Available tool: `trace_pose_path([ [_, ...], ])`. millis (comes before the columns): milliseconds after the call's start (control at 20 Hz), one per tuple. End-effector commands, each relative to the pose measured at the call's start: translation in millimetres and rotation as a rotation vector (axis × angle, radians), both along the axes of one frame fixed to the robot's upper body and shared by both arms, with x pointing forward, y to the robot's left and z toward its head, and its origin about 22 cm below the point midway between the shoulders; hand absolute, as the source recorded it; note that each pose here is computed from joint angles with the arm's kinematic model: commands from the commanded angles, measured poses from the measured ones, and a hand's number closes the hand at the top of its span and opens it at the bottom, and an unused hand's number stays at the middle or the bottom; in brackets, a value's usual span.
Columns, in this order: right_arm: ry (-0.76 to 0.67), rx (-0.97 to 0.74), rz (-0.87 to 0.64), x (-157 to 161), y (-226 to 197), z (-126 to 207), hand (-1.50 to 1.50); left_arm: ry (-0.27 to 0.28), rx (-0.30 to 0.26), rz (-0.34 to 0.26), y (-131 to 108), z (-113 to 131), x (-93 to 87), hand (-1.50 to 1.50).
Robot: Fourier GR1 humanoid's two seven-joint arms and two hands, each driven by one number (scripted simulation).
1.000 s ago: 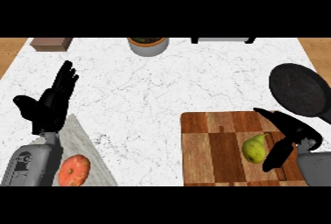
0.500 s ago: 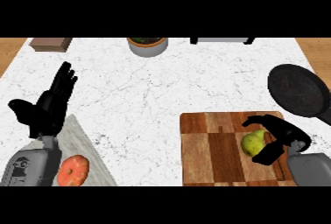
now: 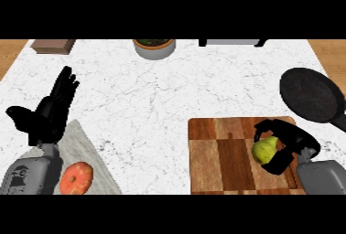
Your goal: Pick the pear from the cutting board and place it in the pan
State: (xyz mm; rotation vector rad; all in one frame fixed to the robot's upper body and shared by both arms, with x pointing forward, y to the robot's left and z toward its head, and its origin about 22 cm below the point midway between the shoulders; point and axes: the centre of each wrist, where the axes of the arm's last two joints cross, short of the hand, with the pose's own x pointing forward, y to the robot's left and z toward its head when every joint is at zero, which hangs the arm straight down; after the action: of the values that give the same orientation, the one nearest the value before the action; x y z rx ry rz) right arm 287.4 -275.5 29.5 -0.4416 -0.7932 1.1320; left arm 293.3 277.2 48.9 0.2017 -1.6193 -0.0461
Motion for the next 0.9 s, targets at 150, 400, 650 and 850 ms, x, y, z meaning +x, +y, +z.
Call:
trace_pose_path([
  [150, -0.112, -0.066, -0.211, 33, 98, 2, 1.50, 0.001, 0.011, -0.013, -12, -2, 6.5, 0.00],
  [400, -0.337, -0.222, -0.488, 77, 141, 49, 1.50, -0.026, 0.019, -0.063, -18, 10, 14.9, 0.00],
  [650, -0.677, -0.348, -0.565, 91, 176, 88, 1.50, 0.006, -0.005, -0.053, -15, -3, 9.1, 0.00],
  [850, -0.797, -0.319, -0.650, 101, 200, 118, 1.50, -0.003, 0.003, -0.027, -10, -1, 8.5, 0.00],
])
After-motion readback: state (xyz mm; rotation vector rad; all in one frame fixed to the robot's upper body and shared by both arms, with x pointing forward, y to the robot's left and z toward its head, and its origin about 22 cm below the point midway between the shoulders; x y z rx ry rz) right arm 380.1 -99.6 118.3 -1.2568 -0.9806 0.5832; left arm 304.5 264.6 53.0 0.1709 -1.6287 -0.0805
